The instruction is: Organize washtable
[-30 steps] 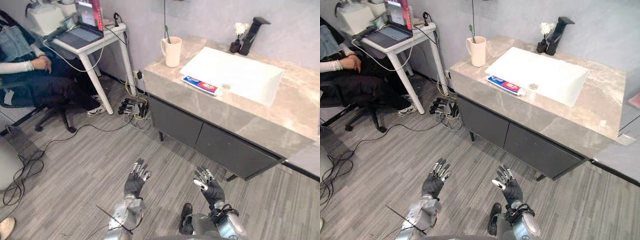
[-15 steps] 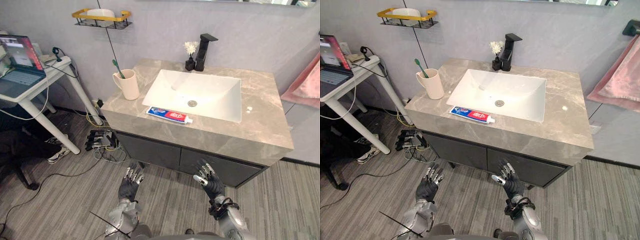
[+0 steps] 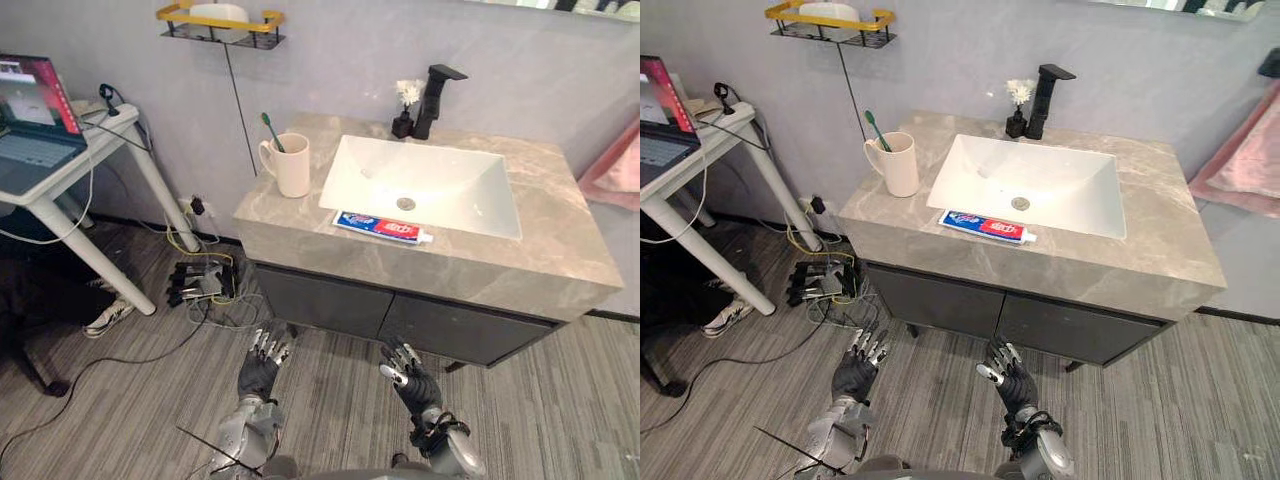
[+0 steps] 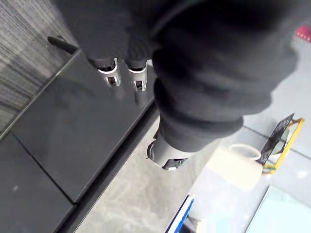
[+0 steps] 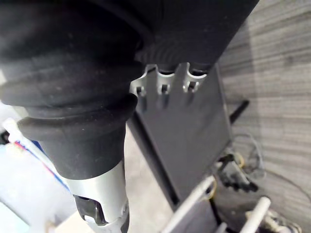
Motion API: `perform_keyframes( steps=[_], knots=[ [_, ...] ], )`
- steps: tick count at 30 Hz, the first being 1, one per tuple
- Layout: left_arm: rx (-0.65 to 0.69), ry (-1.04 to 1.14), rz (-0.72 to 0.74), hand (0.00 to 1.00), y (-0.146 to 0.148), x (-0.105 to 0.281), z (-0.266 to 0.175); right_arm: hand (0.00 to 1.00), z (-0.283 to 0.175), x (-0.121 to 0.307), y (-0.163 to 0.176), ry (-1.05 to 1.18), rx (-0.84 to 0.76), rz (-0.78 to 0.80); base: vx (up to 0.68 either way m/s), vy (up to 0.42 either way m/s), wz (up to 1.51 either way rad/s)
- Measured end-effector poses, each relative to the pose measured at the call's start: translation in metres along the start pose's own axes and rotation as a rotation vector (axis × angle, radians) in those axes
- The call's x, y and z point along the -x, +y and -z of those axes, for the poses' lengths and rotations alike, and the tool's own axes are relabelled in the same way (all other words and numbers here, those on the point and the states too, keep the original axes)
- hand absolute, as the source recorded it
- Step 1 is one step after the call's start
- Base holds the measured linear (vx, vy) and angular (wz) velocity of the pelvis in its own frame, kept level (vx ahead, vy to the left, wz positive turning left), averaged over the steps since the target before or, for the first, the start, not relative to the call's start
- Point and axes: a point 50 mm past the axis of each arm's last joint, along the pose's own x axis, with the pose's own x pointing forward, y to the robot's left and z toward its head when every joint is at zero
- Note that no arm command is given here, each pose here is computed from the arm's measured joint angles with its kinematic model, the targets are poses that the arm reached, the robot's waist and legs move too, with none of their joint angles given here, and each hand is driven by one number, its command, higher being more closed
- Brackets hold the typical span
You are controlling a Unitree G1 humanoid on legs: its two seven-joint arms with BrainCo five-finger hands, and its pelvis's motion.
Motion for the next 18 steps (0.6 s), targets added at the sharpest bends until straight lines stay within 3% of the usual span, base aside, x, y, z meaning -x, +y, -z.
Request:
perform_keyframes(
  steps=[8,18],
  knots=[
    [-0.013,-0.048,0.050,0.00,-0.012,-0.012,-0.013,0.00,-0.008,-0.006,-0.001,-0.035,-0.009,0.031,-0.04,0.179,-0.97],
    [0.016,-0.085,0.005,0.00,-0.007,-0.016,-0.020,0.00,-0.006,-0.016,0.009,0.004,0.017,-0.046,0.01,0.016,-0.32]
  ],
)
